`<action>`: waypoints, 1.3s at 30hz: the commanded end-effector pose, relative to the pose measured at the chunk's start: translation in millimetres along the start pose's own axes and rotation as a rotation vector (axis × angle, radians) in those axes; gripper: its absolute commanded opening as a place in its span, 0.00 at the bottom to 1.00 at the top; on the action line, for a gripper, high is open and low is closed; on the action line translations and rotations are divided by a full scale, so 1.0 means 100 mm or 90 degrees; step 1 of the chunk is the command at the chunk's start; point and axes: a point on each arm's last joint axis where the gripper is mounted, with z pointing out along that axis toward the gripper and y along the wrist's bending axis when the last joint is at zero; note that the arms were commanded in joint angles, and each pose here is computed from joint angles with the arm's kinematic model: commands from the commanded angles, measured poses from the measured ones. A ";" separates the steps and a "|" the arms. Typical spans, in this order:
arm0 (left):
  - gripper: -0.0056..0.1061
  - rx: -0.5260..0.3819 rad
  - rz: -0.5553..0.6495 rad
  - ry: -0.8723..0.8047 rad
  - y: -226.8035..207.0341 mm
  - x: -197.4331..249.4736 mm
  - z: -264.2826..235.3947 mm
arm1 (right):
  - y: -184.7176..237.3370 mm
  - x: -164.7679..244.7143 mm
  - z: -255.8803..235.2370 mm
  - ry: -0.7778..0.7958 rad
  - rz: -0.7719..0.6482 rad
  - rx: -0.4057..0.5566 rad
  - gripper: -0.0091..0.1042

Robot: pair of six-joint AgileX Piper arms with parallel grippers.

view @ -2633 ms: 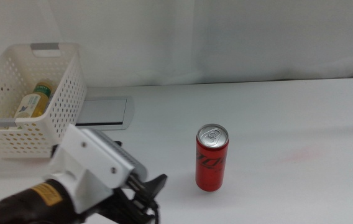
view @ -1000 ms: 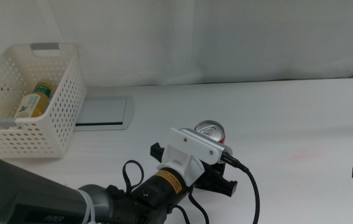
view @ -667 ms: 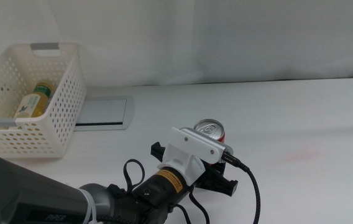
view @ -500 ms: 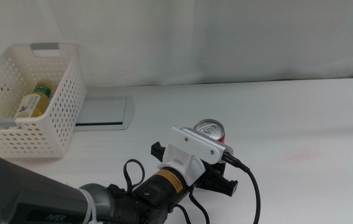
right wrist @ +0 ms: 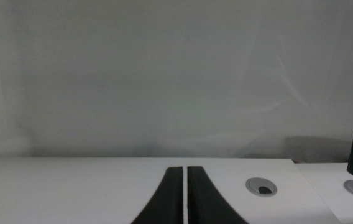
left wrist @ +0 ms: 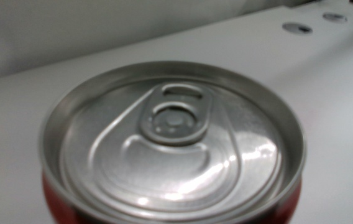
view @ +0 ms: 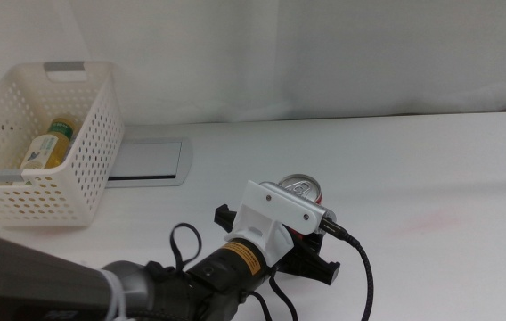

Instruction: Use arms to grab the bottles and put them into the dustbin to the left of the table.

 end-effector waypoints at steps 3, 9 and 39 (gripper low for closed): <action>0.02 -0.027 0.003 0.007 0.06 -0.19 -0.13 | 0.00 0.01 -0.01 -0.005 -0.003 0.002 0.06; 0.02 -0.059 0.012 -0.047 0.27 -0.65 -0.42 | 0.00 0.01 -0.01 -0.005 -0.003 0.002 0.06; 0.02 -0.357 -0.130 -0.033 2.43 -2.19 -1.98 | 0.00 0.01 -0.01 -0.005 -0.003 0.002 0.06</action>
